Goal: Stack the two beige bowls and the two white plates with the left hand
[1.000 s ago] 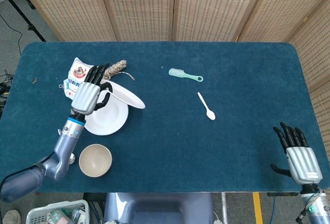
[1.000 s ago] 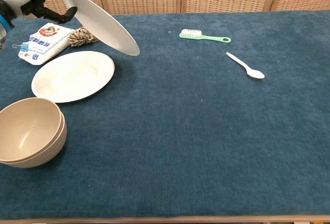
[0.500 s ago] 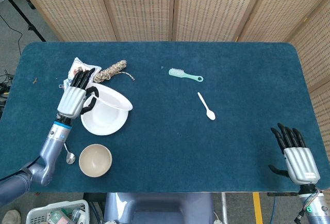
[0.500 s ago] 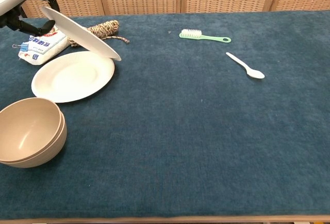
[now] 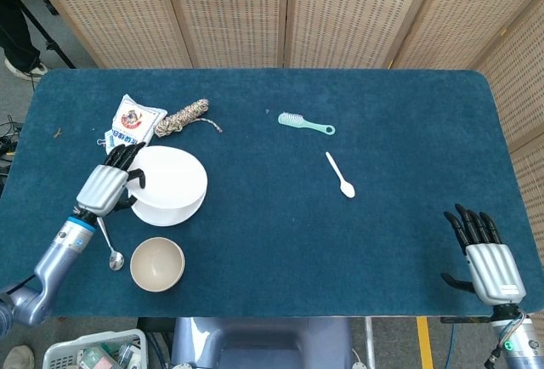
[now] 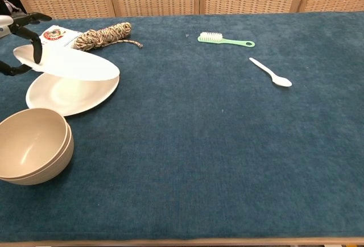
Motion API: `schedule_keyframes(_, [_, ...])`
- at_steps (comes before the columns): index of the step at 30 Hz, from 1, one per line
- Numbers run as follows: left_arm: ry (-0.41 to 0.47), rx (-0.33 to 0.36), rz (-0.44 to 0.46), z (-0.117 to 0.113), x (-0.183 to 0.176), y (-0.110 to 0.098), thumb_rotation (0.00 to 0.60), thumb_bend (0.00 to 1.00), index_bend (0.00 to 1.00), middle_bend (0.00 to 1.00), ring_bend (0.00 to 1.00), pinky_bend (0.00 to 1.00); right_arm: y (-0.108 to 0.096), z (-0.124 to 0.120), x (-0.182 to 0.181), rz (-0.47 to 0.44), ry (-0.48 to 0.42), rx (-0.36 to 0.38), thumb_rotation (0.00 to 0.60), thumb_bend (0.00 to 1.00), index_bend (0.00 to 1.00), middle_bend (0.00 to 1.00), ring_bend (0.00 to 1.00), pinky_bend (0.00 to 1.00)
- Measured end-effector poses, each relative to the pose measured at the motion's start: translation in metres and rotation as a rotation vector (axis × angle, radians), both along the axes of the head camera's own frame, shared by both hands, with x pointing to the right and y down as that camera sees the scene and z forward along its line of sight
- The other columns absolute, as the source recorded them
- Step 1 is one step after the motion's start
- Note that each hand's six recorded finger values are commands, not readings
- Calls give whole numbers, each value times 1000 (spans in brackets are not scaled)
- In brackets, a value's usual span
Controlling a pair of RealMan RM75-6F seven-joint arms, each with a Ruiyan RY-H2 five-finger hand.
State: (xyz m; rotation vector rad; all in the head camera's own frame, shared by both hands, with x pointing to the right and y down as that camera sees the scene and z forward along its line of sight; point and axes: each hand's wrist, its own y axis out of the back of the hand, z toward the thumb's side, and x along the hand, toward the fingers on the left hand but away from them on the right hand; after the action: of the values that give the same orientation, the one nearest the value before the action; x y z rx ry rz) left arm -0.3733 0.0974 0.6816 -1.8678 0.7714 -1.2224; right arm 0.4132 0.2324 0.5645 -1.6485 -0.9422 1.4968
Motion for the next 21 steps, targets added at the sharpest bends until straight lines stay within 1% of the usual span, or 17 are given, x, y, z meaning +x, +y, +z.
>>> schedule_keyframes(1, [-19,-18,0,1,-3,3,600,442,454,0,0,0,0,0,0,1,0,-1,600,0,19,0,0,0])
schedule_keyframes(3, [-46,-43,-2,2,-8,7,600,448,341,0,0,0,0,0,0,3,0,-3,600,0,19,0,0,0])
schedule_keyframes(4, [-65,-55,-2,3,-11,8,600,448,308,0,0,0,0,0,0,4,-1,-3,600,0,18,0,0,0])
schedule_keyframes(6, [-93,-66,1,3,-14,11,600,447,233,0,0,0,0,-1,0,5,-3,-4,600,0,18,0,0,0])
schedule_keyframes(7, [-108,-73,3,3,-16,12,600,447,210,0,0,0,0,-1,0,5,-3,-3,600,0,18,0,0,0])
schedule_keyframes(9, [-119,-82,3,1,-17,14,600,445,127,0,0,0,0,-2,0,5,-3,-3,600,0,18,0,0,0])
schedule_keyframes(12, [-131,-87,4,-3,-21,16,600,421,35,0,0,0,0,-2,1,6,-4,-3,600,0,18,0,0,0])
schedule_keyframes(14, [-137,-89,6,-6,-23,17,600,416,7,0,0,0,0,-2,1,7,-5,-4,600,0,18,0,0,0])
schedule_keyframes(16, [-145,-96,13,-9,-25,18,600,415,0,0,0,0,0,-2,1,8,-6,-3,600,0,18,0,0,0])
schedule_keyframes(21, [-164,-148,26,-14,-32,25,600,358,0,0,0,0,-1,-4,0,6,-9,-1,600,0,20,0,0,0])
